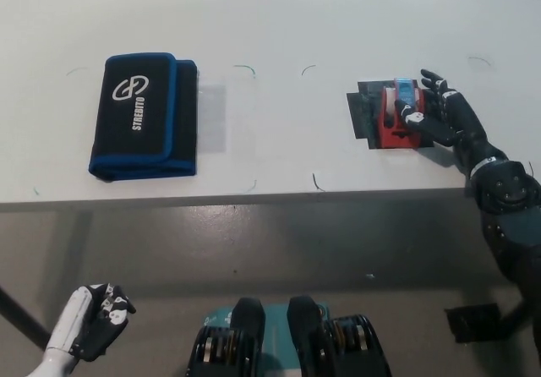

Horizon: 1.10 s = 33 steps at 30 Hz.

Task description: Use the right hand to move the tape on the right hand side to the notebook on the left hand side

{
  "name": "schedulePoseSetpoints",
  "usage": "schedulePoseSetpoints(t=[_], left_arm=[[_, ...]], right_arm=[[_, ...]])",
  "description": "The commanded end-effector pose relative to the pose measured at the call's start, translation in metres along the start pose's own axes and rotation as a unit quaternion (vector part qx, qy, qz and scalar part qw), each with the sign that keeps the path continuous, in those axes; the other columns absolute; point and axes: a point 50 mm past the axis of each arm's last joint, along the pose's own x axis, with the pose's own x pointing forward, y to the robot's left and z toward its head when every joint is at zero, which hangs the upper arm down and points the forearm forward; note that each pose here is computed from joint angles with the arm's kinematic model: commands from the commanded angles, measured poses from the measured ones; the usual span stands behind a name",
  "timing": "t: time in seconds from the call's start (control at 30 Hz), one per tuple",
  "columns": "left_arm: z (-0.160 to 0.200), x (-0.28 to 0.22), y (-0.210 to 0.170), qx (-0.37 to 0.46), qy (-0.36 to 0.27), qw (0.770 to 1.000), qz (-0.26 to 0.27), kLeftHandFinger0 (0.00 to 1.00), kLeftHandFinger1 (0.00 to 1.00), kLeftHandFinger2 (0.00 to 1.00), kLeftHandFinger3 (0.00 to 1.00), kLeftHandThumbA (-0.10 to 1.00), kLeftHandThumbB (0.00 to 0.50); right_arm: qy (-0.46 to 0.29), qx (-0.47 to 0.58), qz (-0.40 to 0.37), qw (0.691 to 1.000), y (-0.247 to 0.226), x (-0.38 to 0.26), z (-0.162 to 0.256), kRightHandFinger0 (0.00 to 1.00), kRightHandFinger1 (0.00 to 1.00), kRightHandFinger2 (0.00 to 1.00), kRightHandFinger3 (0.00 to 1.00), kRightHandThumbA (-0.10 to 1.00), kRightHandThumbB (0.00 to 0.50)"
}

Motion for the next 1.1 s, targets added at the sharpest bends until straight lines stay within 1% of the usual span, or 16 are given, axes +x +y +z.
schedulePoseSetpoints(t=[0.0, 0.07, 0.17, 0.23, 0.3, 0.47, 0.53, 0.67, 0.7, 0.73, 0.83, 0.87, 0.93, 0.97, 1.0, 1.07], left_arm=[[0.006, 0.002, 0.005, 0.001, -0.024, 1.0, 0.014, 0.01, 0.0, 0.07, 0.23, 0.31, 0.132], [0.006, 0.001, 0.005, 0.004, -0.026, 1.0, 0.014, 0.03, 0.01, 0.09, 0.24, 0.31, 0.128], [0.005, 0.001, 0.006, 0.005, -0.028, 0.999, 0.015, 0.04, 0.01, 0.08, 0.24, 0.33, 0.132], [0.005, 0.001, 0.006, 0.011, -0.027, 0.999, 0.015, 0.05, 0.01, 0.09, 0.24, 0.34, 0.129], [0.005, 0.001, 0.006, 0.01, -0.026, 0.999, 0.015, 0.05, 0.02, 0.1, 0.25, 0.33, 0.129], [0.006, 0.002, 0.006, 0.006, -0.026, 1.0, 0.015, 0.04, 0.0, 0.09, 0.24, 0.32, 0.132], [0.005, 0.002, 0.005, 0.004, -0.025, 1.0, 0.014, 0.05, 0.01, 0.09, 0.25, 0.32, 0.128], [0.008, 0.006, 0.004, 0.002, -0.028, 1.0, 0.013, 0.03, 0.0, 0.08, 0.24, 0.3, 0.13], [0.009, 0.007, 0.004, 0.001, -0.029, 0.999, 0.012, 0.02, 0.0, 0.08, 0.25, 0.27, 0.119], [0.011, 0.008, 0.004, -0.001, -0.029, 1.0, 0.011, 0.02, 0.0, 0.09, 0.24, 0.25, 0.119], [0.013, 0.008, 0.004, -0.002, -0.03, 0.999, 0.012, 0.0, 0.0, 0.08, 0.24, 0.23, 0.117], [0.013, 0.008, 0.004, -0.003, -0.031, 0.999, 0.012, 0.0, 0.0, 0.07, 0.23, 0.23, 0.123], [0.012, 0.009, 0.004, -0.005, -0.032, 0.999, 0.012, 0.0, 0.0, 0.07, 0.23, 0.25, 0.123], [0.013, 0.01, 0.004, 0.002, -0.033, 0.999, 0.011, 0.01, 0.01, 0.09, 0.23, 0.3, 0.128], [0.013, 0.01, 0.005, 0.005, -0.034, 0.999, 0.01, 0.01, 0.0, 0.09, 0.23, 0.31, 0.125], [0.014, 0.01, 0.005, 0.007, -0.035, 0.999, 0.009, 0.02, 0.01, 0.09, 0.24, 0.3, 0.12]], right_arm=[[-0.012, 0.016, 0.002, 1.0, 0.011, 0.003, 0.004, 1.0, 1.0, 1.0, 1.0, 0.65, 0.38], [-0.009, 0.013, 0.003, 1.0, 0.015, 0.002, 0.003, 1.0, 1.0, 1.0, 1.0, 0.65, 0.393], [-0.012, 0.025, 0.009, 1.0, 0.025, 0.003, 0.004, 1.0, 1.0, 1.0, 1.0, 0.62, 0.385], [-0.014, 0.029, 0.014, 0.999, 0.034, 0.005, 0.007, 1.0, 1.0, 1.0, 1.0, 0.62, 0.408], [-0.019, 0.025, 0.028, 0.999, 0.045, 0.008, 0.015, 1.0, 1.0, 1.0, 1.0, 0.64, 0.386], [-0.025, 0.015, 0.037, 0.999, 0.06, 0.015, 0.028, 1.0, 1.0, 1.0, 1.0, 0.66, 0.411], [-0.033, 0.008, 0.044, 0.998, 0.069, 0.019, 0.037, 1.0, 1.0, 1.0, 1.0, 0.67, 0.397], [-0.044, 0.002, 0.052, 0.998, 0.079, 0.023, 0.05, 1.0, 1.0, 1.0, 1.0, 0.68, 0.401], [-0.05, 0.007, 0.058, 0.997, 0.087, 0.025, 0.054, 1.0, 1.0, 1.0, 1.0, 0.68, 0.44], [-0.051, 0.008, 0.063, 0.997, 0.093, 0.026, 0.059, 1.0, 1.0, 1.0, 1.0, 0.69, 0.454], [-0.048, -0.003, 0.067, 0.997, 0.102, 0.026, 0.061, 1.0, 1.0, 1.0, 1.0, 0.72, 0.464], [-0.05, -0.007, 0.069, 0.996, 0.105, 0.026, 0.062, 1.0, 1.0, 1.0, 1.0, 0.72, 0.455], [-0.052, -0.007, 0.072, 0.996, 0.11, 0.026, 0.063, 1.0, 1.0, 1.0, 1.0, 0.73, 0.469], [-0.052, 0.001, 0.077, 0.996, 0.114, 0.026, 0.064, 1.0, 1.0, 1.0, 1.0, 0.72, 0.471], [-0.052, 0.005, 0.081, 0.995, 0.118, 0.025, 0.064, 1.0, 1.0, 1.0, 1.0, 0.73, 0.492], [-0.05, 0.016, 0.089, 0.995, 0.128, 0.023, 0.062, 1.0, 1.0, 1.0, 1.0, 0.71, 0.483]])
